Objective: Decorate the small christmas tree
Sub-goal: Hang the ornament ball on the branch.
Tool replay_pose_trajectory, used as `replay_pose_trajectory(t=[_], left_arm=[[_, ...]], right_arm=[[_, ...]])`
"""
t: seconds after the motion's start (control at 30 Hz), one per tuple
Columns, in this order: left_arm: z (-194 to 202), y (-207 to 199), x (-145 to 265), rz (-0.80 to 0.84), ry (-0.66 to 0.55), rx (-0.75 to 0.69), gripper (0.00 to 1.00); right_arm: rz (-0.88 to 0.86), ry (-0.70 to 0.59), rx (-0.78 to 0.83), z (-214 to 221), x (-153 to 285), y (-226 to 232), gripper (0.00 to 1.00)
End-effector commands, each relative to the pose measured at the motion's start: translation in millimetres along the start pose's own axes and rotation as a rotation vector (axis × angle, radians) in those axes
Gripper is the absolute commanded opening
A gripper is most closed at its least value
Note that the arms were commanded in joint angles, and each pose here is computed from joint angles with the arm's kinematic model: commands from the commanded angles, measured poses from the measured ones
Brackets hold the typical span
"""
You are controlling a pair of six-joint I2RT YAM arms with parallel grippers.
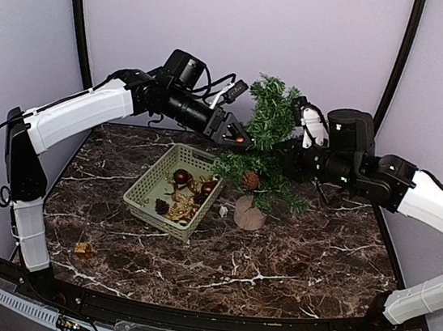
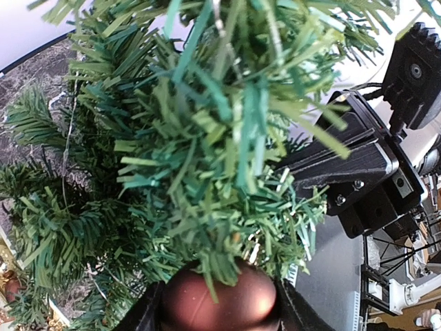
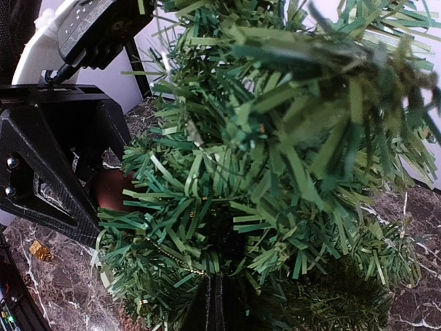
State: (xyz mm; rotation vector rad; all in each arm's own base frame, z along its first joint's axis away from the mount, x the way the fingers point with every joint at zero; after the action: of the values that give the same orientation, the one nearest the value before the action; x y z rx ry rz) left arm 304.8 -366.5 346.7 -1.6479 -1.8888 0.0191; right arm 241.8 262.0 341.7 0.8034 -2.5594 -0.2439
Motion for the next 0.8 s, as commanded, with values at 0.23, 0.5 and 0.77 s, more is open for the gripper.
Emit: replay_pose_trajectory(t=[0.23, 0.5, 0.77], left_arm=[[10.0, 9.3, -2.2, -0.028, 0.022, 0.014, 0.41], [-3.3, -1.4, 7.0, -0.007, -0.052, -0.031, 0.58], [1.1, -2.7, 25.1, -0.072, -0.098, -0.029, 0.73]], right_arm=[[-0.052, -0.062, -0.029, -16.3, 6.7, 9.4, 0.0], [-0.171, -0.158, -0.048, -36.5, 30.2, 21.3, 0.19], [-0.176, -0.192, -0.054, -41.9, 44.3, 19.3, 0.34]])
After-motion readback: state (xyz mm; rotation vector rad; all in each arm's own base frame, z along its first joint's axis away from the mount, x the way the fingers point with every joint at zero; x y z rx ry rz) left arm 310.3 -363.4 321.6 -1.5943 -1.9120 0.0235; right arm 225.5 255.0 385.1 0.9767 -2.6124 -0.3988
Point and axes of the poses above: each gripper's point midway between its finger pads, its own x axis back along the fingers, its own y axis along the line the jaws close on, z = x × y, the point moved 6 cm from there along x, back along the fingers, and after that the axes turned 11 degrees about -x, right-handed, at the moved point
